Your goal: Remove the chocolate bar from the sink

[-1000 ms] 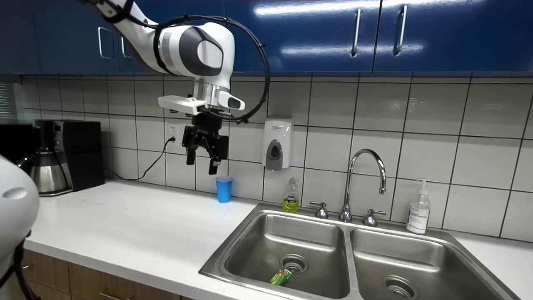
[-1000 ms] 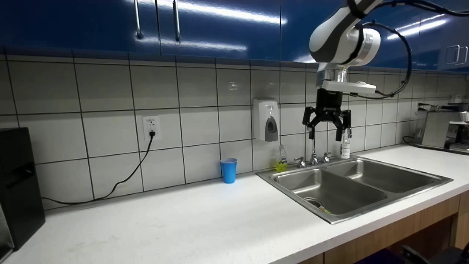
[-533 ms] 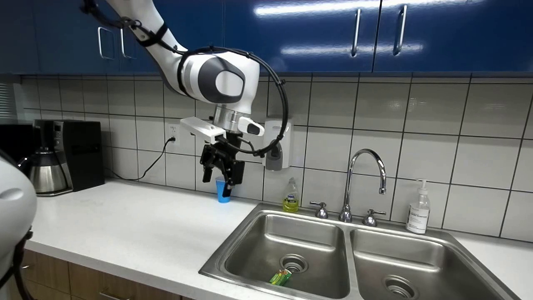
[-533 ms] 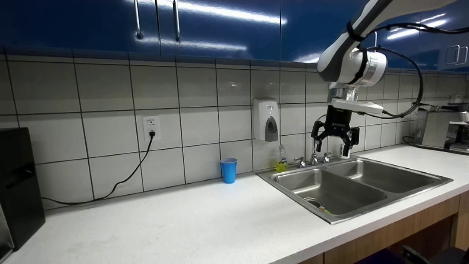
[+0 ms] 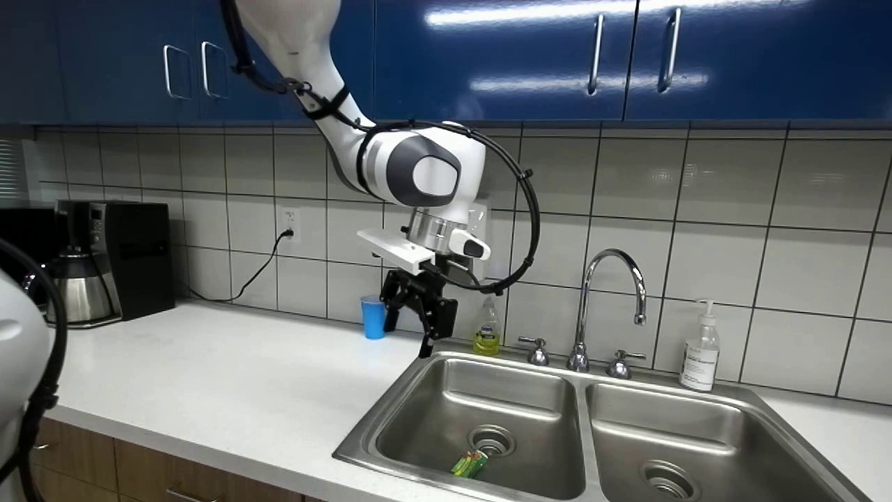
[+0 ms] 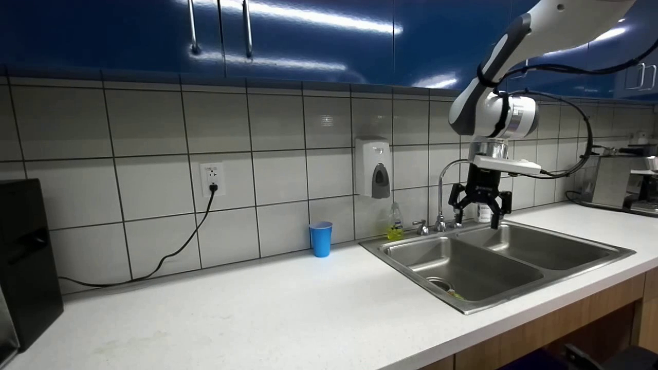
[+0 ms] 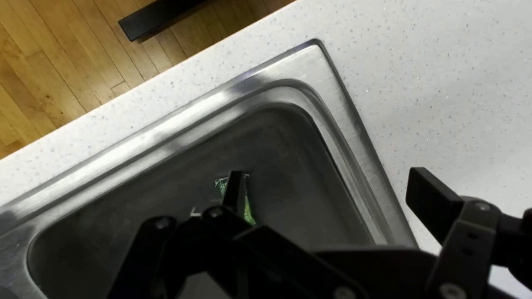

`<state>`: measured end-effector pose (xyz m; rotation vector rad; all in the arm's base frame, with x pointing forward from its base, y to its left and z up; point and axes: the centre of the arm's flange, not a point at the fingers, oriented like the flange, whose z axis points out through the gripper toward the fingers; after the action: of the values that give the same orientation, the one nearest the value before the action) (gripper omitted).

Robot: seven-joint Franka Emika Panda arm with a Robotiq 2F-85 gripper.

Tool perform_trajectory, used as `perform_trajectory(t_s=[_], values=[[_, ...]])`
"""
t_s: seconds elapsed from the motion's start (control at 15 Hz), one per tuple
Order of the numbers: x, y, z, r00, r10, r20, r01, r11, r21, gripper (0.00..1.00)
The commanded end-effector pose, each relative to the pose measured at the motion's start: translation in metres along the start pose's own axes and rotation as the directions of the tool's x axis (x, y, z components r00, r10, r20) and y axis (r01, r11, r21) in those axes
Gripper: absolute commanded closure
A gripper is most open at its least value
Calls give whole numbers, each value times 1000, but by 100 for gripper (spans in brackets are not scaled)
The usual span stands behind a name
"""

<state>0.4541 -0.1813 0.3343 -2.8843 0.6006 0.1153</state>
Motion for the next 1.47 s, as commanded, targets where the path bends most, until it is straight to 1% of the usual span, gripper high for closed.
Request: perform_trajectory(t_s=[0.0, 0.33, 0.67, 0.73, 0.8, 0.87, 1.07, 1.33, 1.4], values=[[57, 14, 1, 1000, -18, 19, 18, 1000, -4, 0], [110, 22, 18, 999, -33, 18, 33, 999, -18, 0], [146, 37, 46, 998, -26, 50, 29, 998, -52, 0], [150, 40, 51, 998, -32, 60, 35, 998, -51, 0], [149, 39, 50, 996, -50, 67, 53, 998, -33, 0], [131, 36, 56, 999, -16, 39, 19, 998, -60, 0], [139, 38, 60, 998, -30, 51, 33, 998, -56, 0], [140, 35, 58, 998, -35, 51, 37, 998, -53, 0], [137, 30, 61, 999, -36, 35, 37, 998, -51, 0]])
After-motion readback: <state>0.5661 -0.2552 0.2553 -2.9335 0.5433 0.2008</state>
